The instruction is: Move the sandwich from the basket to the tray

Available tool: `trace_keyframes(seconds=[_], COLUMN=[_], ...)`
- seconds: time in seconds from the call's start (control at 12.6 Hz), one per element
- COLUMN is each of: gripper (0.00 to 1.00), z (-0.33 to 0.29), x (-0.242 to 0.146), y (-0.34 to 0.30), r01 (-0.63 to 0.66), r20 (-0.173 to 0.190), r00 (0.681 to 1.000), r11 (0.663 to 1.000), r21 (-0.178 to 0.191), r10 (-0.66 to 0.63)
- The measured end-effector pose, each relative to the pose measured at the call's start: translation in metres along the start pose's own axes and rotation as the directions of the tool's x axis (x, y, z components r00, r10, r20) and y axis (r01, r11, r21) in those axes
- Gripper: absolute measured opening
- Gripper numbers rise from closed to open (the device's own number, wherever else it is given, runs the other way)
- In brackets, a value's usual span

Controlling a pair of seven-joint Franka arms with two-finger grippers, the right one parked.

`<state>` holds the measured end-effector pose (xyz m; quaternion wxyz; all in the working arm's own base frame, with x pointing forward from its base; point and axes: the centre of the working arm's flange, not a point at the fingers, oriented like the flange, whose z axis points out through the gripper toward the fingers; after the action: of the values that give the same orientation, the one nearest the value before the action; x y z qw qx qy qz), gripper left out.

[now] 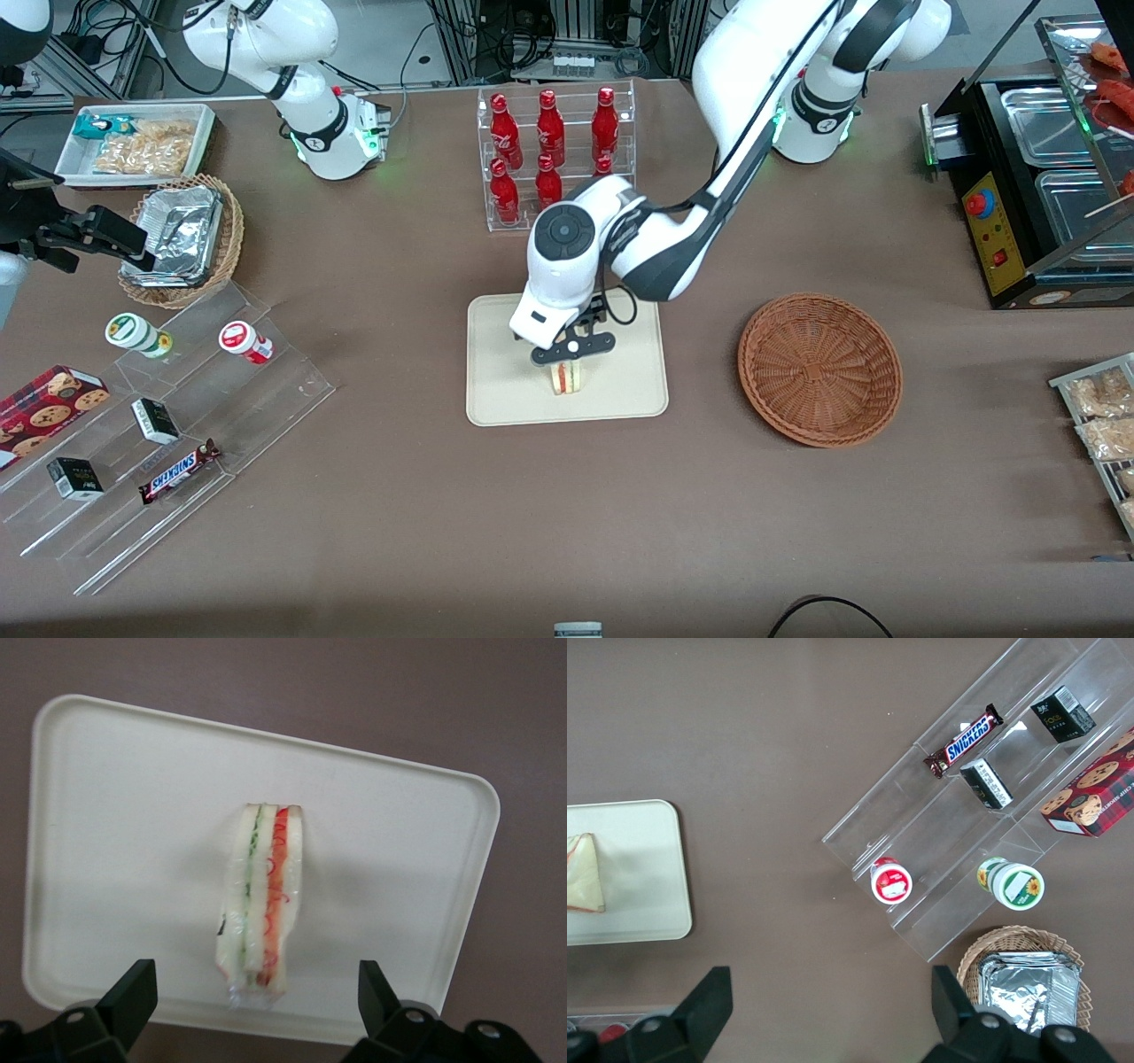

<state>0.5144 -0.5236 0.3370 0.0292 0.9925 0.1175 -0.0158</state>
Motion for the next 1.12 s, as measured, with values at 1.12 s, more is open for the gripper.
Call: trace_keyframes(seconds=[1.12], gripper=[1.00], z=[-0.124], x=[0.106], y=[-0.210], r01=[-0.012], r20=[0.103], r00=[0.995], r11=[0.985], r21=[0.174], r10=[-0.006])
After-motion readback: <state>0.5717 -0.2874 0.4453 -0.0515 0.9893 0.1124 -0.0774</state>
